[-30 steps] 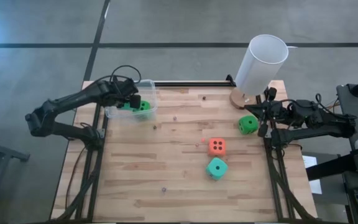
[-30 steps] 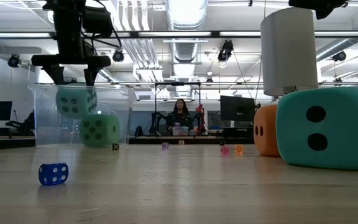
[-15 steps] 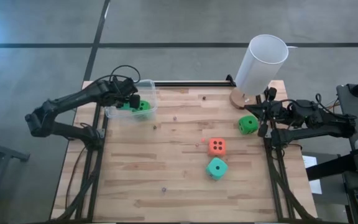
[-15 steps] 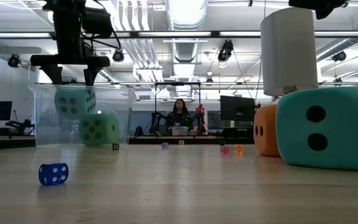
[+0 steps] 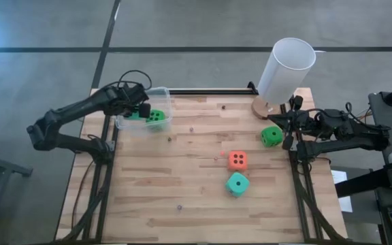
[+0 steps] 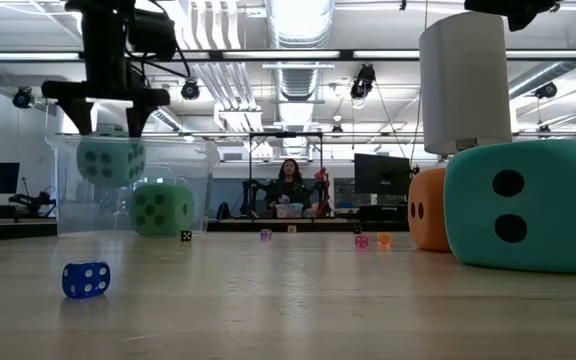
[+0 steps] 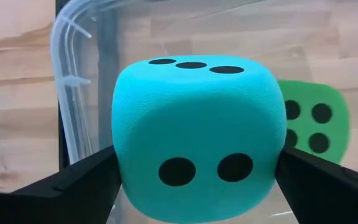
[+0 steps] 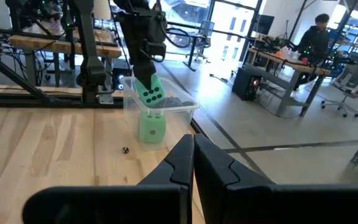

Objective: Pick & Place Dice
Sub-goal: Put the left large blue dice into the transparent bin

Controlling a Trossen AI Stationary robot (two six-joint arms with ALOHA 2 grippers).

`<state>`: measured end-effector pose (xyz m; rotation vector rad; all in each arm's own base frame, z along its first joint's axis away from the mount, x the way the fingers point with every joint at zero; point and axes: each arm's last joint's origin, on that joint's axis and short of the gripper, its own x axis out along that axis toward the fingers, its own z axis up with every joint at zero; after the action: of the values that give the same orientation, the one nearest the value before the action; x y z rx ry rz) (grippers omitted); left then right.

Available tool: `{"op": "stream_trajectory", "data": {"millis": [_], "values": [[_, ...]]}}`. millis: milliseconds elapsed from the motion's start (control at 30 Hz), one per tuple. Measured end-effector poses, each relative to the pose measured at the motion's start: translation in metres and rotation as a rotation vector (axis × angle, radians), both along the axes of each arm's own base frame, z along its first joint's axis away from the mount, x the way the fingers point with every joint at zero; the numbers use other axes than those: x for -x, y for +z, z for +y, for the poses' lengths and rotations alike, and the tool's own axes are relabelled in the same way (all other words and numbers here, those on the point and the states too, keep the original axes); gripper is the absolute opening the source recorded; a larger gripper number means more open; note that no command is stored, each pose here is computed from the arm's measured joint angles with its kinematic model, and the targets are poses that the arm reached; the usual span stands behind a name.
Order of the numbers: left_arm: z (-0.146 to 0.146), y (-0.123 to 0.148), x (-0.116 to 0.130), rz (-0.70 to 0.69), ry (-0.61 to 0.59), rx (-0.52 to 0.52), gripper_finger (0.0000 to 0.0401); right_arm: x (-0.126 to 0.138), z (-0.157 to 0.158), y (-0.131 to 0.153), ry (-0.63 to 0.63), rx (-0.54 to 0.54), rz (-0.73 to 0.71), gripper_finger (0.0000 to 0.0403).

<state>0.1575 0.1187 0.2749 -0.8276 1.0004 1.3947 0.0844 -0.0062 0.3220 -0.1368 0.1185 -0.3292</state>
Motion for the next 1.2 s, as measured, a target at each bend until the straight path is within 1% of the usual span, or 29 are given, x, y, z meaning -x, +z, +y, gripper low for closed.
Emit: {"op": "stream_trajectory", "data": {"millis": [133,233,533,633,800,867,933,1000,1200], "values": [[-0.0001,-0.0069,0.0013,0.007,0.014,0.009,0.0398,0.0,0.0,0.0,0.0,-0.002,-0.001,0.0008],[0.0,-0.0071,0.0012,-0.001,0.023,0.01,0.0399,0.0,0.0001,0.0001,0.0,-0.001,0.0,0.0008],[0.0023,-0.0065,-0.0031,-0.036,-0.021,-0.001,0.0399,0.0,0.0001,0.0,0.001,0.0,0.0,0.0008],[0.0026,-0.0064,-0.0035,-0.046,-0.022,0.002,0.039,0.0,0.0001,0.0,0.001,-0.002,-0.001,0.0008],[0.0033,-0.0062,-0.0051,-0.067,-0.025,0.003,0.0363,0.0,0.0001,0.0,0.001,0.0,0.0,0.0008],[0.003,-0.0063,-0.005,-0.062,-0.034,0.007,0.0367,0.0,0.0001,0.0001,0.001,-0.002,-0.001,0.0008],[0.0028,-0.0064,-0.0044,-0.047,-0.053,0.009,0.0387,0.0,0.0001,0.0001,0.001,-0.001,-0.001,0.0008],[0.0028,-0.0064,-0.004,-0.036,-0.058,0.004,0.0394,0.0,0.0001,0.0,0.001,0.0,0.0,0.0008],[0.0031,-0.0063,-0.0044,-0.062,-0.006,-0.003,0.036,0.0,0.0001,0.0001,0.001,0.0,0.0,0.0008]]}}
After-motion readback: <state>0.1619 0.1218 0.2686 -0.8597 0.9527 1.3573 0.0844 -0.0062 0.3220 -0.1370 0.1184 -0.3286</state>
